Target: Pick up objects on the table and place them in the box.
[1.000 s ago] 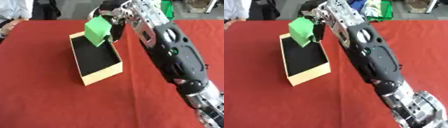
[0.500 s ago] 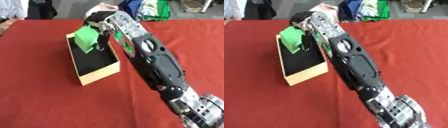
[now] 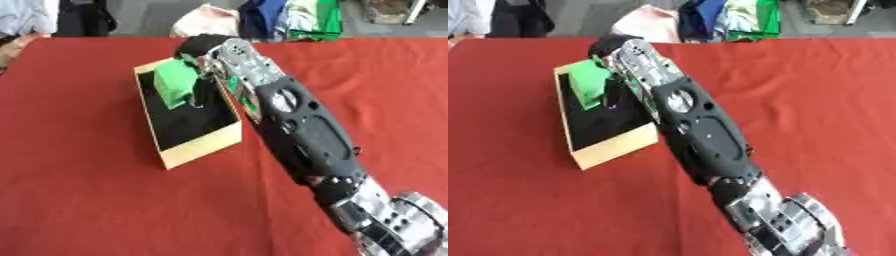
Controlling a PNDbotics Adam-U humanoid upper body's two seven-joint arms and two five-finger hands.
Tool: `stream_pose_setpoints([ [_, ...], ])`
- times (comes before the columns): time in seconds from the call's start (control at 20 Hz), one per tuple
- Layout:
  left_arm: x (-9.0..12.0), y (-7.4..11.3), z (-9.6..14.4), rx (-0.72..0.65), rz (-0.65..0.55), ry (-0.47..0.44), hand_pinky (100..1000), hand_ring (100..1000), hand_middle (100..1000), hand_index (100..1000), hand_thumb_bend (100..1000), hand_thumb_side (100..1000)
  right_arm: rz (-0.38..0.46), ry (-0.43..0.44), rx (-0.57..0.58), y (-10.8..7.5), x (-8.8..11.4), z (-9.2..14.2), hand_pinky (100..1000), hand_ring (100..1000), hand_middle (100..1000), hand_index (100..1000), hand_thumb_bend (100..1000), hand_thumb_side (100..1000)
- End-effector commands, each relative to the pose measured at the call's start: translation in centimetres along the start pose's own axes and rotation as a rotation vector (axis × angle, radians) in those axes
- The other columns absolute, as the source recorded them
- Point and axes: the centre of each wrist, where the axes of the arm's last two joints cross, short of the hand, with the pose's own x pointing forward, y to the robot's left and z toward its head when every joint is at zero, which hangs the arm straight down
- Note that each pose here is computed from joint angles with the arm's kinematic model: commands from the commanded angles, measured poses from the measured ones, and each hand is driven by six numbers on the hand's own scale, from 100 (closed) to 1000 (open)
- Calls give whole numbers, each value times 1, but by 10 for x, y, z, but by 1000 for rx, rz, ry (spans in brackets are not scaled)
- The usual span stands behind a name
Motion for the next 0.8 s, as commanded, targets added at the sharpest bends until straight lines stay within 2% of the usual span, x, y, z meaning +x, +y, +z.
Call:
stream_pose_setpoints([
  [0.05, 7, 0, -7, -17, -1, -34, 573, 618, 593, 725, 100, 367, 29, -4, 18, -9, 1, 2, 775, 742, 687, 1000, 216, 415],
  [0.4, 7, 0, -7, -18, -1, -33, 573, 618, 593, 725, 100, 373, 75, 48, 29, -13, -2, 3, 806, 772, 723, 1000, 317, 432],
  [0.8, 7, 1, -7, -18, -3, -32, 572, 617, 592, 725, 100, 362, 101, 67, 68, -15, -5, 3, 829, 786, 762, 1000, 334, 428],
])
